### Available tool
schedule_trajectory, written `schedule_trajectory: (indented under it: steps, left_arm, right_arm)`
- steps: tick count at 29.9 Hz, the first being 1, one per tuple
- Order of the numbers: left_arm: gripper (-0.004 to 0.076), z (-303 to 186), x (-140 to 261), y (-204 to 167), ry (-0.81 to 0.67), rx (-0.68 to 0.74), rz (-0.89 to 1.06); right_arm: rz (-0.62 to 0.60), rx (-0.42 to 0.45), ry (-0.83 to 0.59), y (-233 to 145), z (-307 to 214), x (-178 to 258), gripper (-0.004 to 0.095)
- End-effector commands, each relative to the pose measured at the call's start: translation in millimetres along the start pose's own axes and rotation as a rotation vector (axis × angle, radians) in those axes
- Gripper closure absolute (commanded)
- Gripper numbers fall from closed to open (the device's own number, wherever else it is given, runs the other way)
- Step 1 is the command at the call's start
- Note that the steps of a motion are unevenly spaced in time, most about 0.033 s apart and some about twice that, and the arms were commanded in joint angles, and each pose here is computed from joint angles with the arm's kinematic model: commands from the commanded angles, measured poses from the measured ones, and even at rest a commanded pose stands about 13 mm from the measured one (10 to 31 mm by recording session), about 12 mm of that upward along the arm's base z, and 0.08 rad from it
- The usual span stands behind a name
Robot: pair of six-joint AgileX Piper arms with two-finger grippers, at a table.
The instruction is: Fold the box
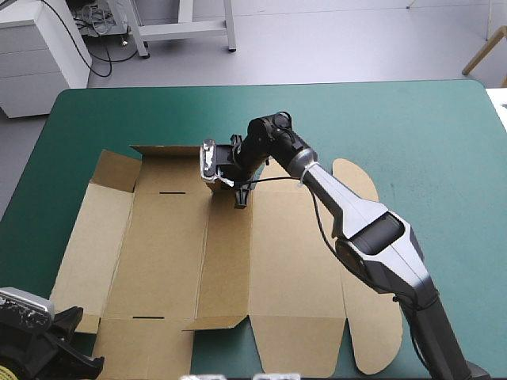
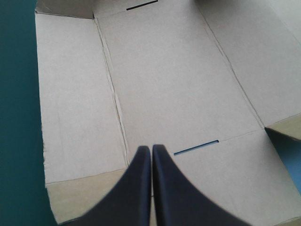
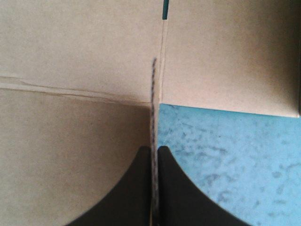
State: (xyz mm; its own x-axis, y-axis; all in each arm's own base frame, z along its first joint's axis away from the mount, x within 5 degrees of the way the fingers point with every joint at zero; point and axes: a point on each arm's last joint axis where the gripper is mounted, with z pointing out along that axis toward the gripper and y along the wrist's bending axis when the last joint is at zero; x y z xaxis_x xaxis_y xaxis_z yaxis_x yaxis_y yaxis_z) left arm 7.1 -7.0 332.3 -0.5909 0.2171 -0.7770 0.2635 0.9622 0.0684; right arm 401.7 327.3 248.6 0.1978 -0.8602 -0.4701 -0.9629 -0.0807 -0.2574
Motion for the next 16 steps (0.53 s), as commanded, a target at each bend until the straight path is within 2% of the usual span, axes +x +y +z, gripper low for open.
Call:
schedule_trajectory:
  steps: [1,5,7,9,13,16]
  left_arm:
    - [0.0734,-5,-5,0,-0.001,0.011,-0.009]
    - [0.0734,-5,-5,0,-0.001,0.007,-0.007]
    - [0.0734,-5,-5,0,0.000,0.005,-0.007]
    - [0.0734,-5,-5,0,0.000,0.005,-0.007]
    - [0.0734,-5,-5,0,0.000,0.005,-0.007]
    - [0.0734,-5,-5,0,0.000,0.005,-0.007]
  right_arm:
    - [-0.056,0.057,-0.107,0,-42,-24,0.0927]
    - [-0.033,0.061,-0.112,-1,-42,-25,0.0922]
    - [-0.022,0.064,-0.114,-1,-42,-25,0.0884]
    - [-0.003,0.067,-0.114,-2,-42,-25,0.0791]
    - [0.044,0.107,-0.075,-5,-45,-22,0.0514]
    - [0.056,0.143,-0.059,-7,-58,-21,0.0415]
